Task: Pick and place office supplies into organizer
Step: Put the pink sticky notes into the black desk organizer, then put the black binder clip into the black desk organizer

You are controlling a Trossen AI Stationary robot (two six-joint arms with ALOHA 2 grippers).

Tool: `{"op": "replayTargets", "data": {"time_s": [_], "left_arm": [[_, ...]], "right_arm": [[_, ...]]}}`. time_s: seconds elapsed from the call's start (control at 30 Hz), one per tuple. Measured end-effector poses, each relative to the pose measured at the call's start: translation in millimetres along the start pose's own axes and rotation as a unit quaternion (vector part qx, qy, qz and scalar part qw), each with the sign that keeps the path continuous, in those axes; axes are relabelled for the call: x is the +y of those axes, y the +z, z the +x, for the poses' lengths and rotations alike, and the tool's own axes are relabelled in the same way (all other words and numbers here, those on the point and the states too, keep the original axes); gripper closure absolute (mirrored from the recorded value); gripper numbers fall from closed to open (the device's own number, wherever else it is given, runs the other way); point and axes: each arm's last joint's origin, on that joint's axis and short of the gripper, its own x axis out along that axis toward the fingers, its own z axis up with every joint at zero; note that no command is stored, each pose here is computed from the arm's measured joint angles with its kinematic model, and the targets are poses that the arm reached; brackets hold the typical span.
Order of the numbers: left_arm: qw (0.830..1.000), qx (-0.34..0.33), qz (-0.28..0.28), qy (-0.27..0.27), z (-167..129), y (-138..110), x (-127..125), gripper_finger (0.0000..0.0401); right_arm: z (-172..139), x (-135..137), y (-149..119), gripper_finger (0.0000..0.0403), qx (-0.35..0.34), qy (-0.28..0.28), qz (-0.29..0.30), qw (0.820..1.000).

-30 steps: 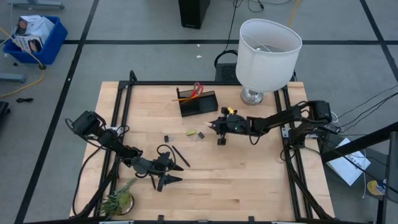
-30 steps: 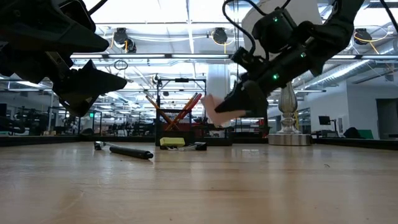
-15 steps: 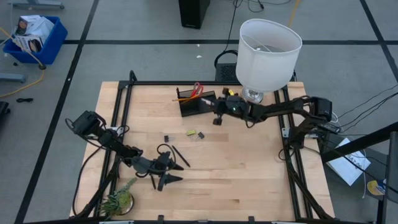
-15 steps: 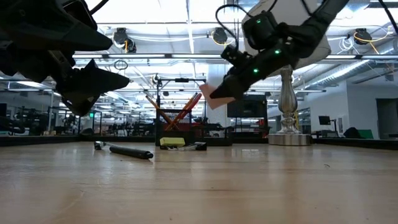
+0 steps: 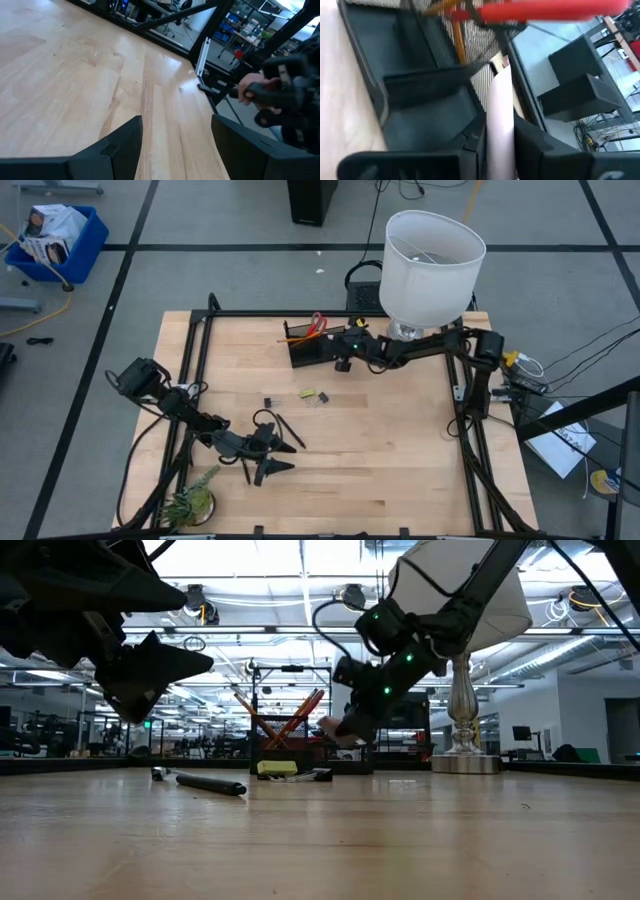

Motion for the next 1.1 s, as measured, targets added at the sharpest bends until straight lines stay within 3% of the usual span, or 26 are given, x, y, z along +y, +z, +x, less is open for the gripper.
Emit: {"op": "replayTargets", "data": {"time_s": [0.27, 0.57, 0.77, 1.1], "left_arm": [[1.0, 0.0, 0.001, -0.003, 0, 0, -1, 0.0158], [1.0, 0.0, 0.003, -0.003, 0, 0, -1, 0.0158], [1.0, 0.001, 0.003, -0.003, 0, 0, -1, 0.0158], [1.0, 0.002, 0.002, -0.002, 0, 0, -1, 0.0158]], "right_arm": [[5, 8, -7, 0.0297, 0.019, 0.04, -0.013, 0.999], [5, 9, -8, 0.016, 0.026, 0.049, 0.005, 0.998], [4, 9, -1, 0.009, -0.019, 0.082, 0.048, 0.995], [-4, 6, 11, 0.0087, -0.038, 0.083, 0.079, 0.993]]}}
